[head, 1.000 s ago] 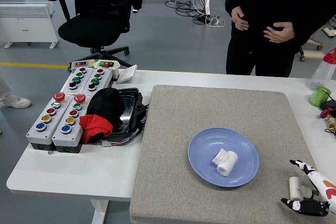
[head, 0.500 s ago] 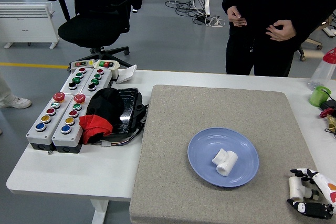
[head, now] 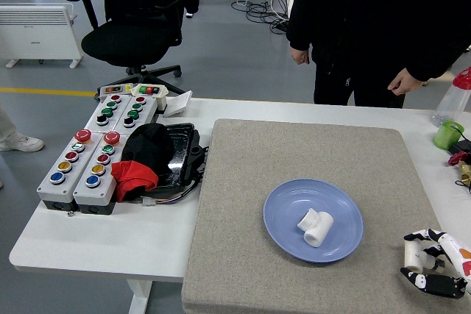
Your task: Pick pipe place plate twice
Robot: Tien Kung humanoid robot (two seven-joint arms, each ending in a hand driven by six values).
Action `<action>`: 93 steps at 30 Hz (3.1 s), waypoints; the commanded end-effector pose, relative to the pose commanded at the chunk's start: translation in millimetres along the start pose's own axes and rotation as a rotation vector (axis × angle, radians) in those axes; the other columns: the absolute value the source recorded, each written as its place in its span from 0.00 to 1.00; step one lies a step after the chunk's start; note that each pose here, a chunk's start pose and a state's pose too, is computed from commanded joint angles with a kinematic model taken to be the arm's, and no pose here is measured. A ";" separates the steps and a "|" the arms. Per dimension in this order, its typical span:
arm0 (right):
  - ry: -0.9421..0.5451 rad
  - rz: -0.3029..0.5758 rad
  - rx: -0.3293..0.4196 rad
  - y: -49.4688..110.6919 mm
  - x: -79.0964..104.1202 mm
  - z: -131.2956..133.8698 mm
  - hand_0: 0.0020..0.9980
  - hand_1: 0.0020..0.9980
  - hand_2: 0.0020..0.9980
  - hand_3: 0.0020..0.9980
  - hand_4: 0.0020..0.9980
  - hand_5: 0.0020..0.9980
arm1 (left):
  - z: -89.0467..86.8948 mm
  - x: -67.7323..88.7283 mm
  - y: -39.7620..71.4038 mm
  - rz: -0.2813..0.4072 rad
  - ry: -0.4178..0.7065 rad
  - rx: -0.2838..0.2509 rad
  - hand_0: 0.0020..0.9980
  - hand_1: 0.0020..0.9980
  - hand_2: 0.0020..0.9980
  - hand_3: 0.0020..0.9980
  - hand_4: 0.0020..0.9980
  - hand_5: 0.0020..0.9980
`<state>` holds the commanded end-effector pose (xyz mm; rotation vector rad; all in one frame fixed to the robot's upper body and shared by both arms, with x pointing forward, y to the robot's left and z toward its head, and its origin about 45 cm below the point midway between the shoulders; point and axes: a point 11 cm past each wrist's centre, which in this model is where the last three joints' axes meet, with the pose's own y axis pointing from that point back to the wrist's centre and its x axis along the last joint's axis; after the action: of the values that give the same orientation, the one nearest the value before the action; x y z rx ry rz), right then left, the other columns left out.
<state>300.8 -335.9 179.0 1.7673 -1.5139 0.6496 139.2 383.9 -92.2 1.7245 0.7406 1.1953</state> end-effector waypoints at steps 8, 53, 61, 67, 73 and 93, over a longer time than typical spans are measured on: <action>-0.044 -0.010 0.138 -36.6 -11.3 -59.2 0.22 0.37 0.51 0.61 0.60 0.07 | -7.0 -7.1 -1.6 -0.013 -0.005 0.013 0.65 0.63 0.64 0.58 0.40 1.00; -0.067 -0.232 0.215 -125.6 -92.0 -165.3 1.00 0.93 1.00 1.00 0.89 0.48 | -15.2 -13.5 -4.0 -0.033 -0.002 0.021 0.66 0.63 0.64 0.58 0.40 1.00; -0.105 -0.187 0.212 -124.2 -78.4 -160.7 1.00 0.94 1.00 1.00 0.91 0.49 | -13.9 -13.2 -3.6 -0.033 0.003 0.019 0.66 0.63 0.64 0.58 0.40 1.00; -0.312 -0.068 0.256 -123.8 -32.5 -155.3 1.00 0.93 1.00 1.00 0.90 0.49 | -14.0 -13.3 -3.5 -0.034 0.003 0.020 0.66 0.63 0.64 0.58 0.41 1.00; -0.578 -0.001 0.316 -123.3 21.1 -146.5 0.98 0.90 0.99 0.95 0.83 0.40 | -13.1 -12.1 -3.3 -0.031 0.000 0.020 0.66 0.63 0.64 0.58 0.41 1.00; -1.586 0.412 0.026 -89.2 146.2 -11.0 0.81 0.76 0.83 0.81 0.58 0.64 | -10.7 -8.9 -2.6 -0.023 -0.002 0.020 0.66 0.63 0.64 0.58 0.41 1.00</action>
<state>416.3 -412.8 279.9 1.9989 -2.8569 -0.8871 126.1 381.0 -96.6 1.7281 0.7720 1.1742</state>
